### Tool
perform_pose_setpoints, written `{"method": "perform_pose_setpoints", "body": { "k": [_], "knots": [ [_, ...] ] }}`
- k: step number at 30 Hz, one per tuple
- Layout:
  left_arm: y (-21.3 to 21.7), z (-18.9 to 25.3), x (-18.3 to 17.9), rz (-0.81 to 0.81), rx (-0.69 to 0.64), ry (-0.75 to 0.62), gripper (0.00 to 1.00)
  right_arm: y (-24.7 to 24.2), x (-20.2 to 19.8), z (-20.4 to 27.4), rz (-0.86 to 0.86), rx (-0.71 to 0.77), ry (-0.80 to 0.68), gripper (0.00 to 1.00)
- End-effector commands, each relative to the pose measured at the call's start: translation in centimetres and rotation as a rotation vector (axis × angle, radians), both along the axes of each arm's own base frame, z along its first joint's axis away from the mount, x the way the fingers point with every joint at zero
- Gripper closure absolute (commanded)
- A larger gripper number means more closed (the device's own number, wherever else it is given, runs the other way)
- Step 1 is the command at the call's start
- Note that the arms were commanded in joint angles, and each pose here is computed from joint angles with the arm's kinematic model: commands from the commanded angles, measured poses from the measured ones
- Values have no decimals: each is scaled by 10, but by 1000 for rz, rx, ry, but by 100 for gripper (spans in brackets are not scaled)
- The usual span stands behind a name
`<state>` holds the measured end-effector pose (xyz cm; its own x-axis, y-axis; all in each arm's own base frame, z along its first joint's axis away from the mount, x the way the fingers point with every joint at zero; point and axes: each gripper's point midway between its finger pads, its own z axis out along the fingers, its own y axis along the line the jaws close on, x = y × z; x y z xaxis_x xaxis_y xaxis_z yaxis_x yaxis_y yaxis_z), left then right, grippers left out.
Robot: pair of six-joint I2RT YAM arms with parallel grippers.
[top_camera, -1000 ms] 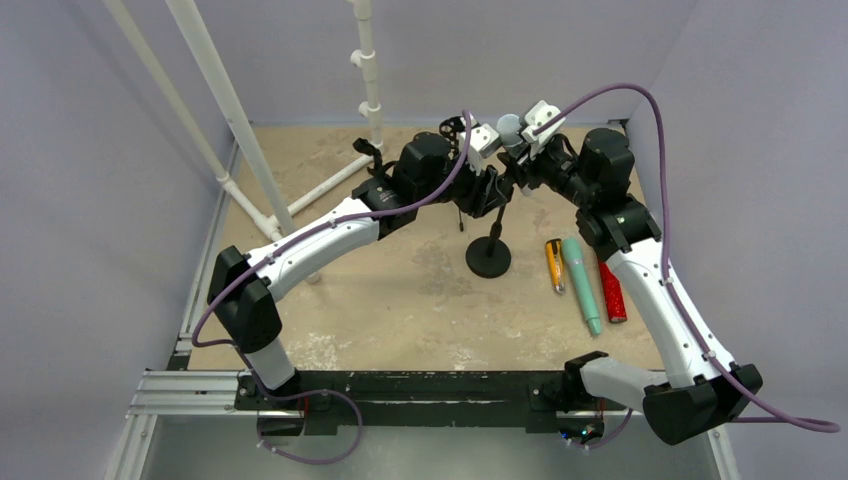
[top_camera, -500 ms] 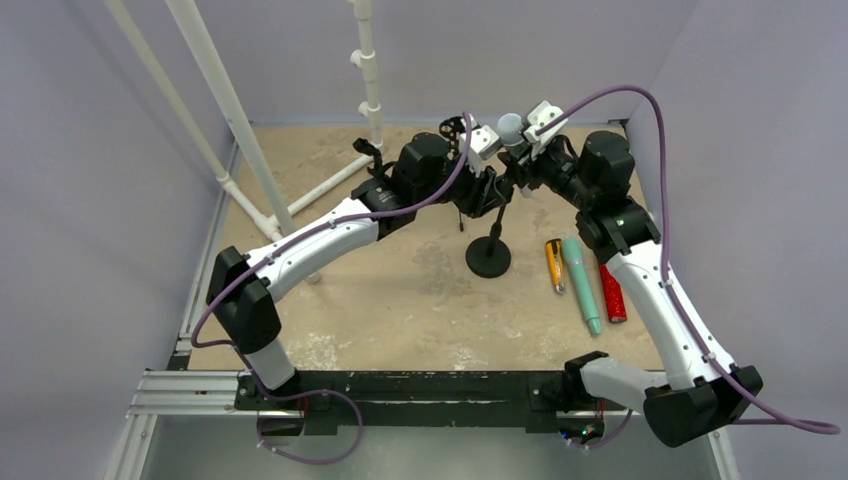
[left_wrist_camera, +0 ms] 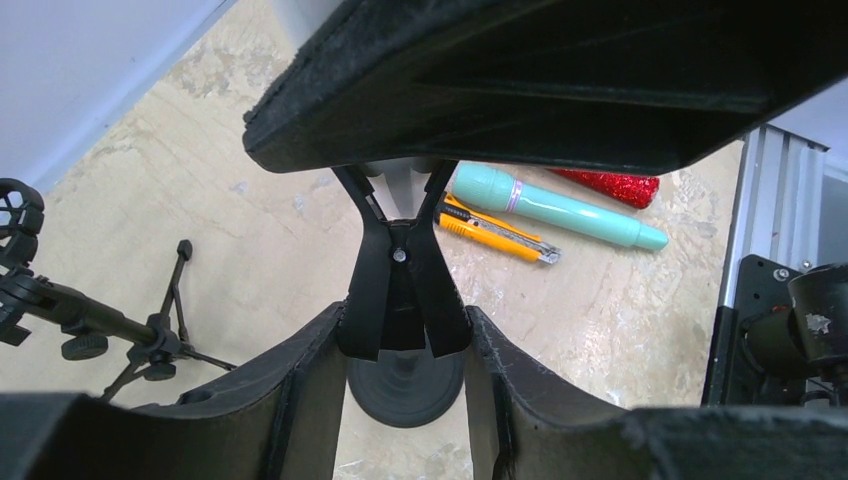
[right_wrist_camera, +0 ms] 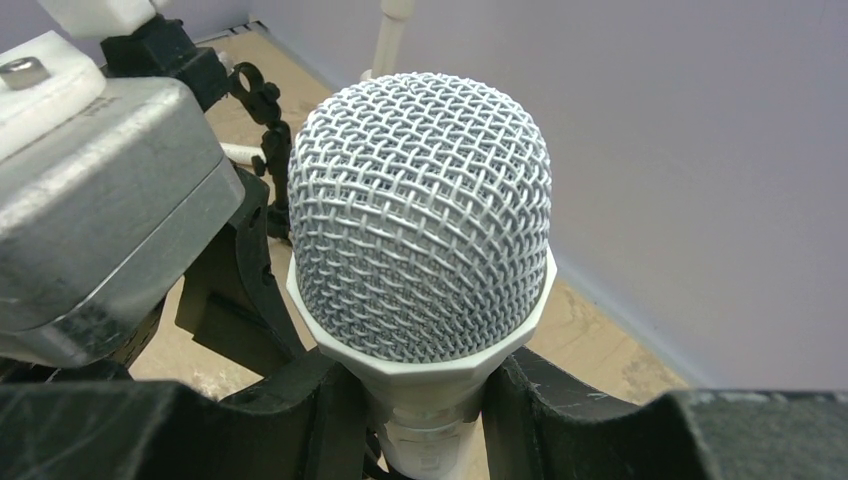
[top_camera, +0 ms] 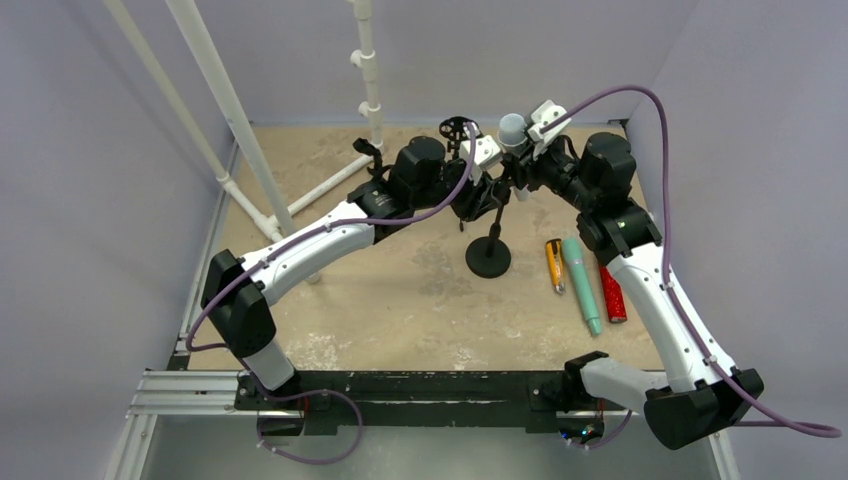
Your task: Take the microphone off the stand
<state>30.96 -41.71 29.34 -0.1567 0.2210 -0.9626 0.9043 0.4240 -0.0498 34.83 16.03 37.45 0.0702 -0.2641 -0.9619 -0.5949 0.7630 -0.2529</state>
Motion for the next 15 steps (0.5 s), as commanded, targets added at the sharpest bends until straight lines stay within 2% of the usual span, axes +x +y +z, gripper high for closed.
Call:
{"method": "perform_pose_setpoints", "body": {
  "k": [1,15],
  "knots": [
    [7,33,-10,-39,-4,-114,100,-19,7,-16,-101,-10,63,100],
    [11,35,-9,-16,6,-121,100,-40,13,-30,-179,8,122,100]
  ]
}}
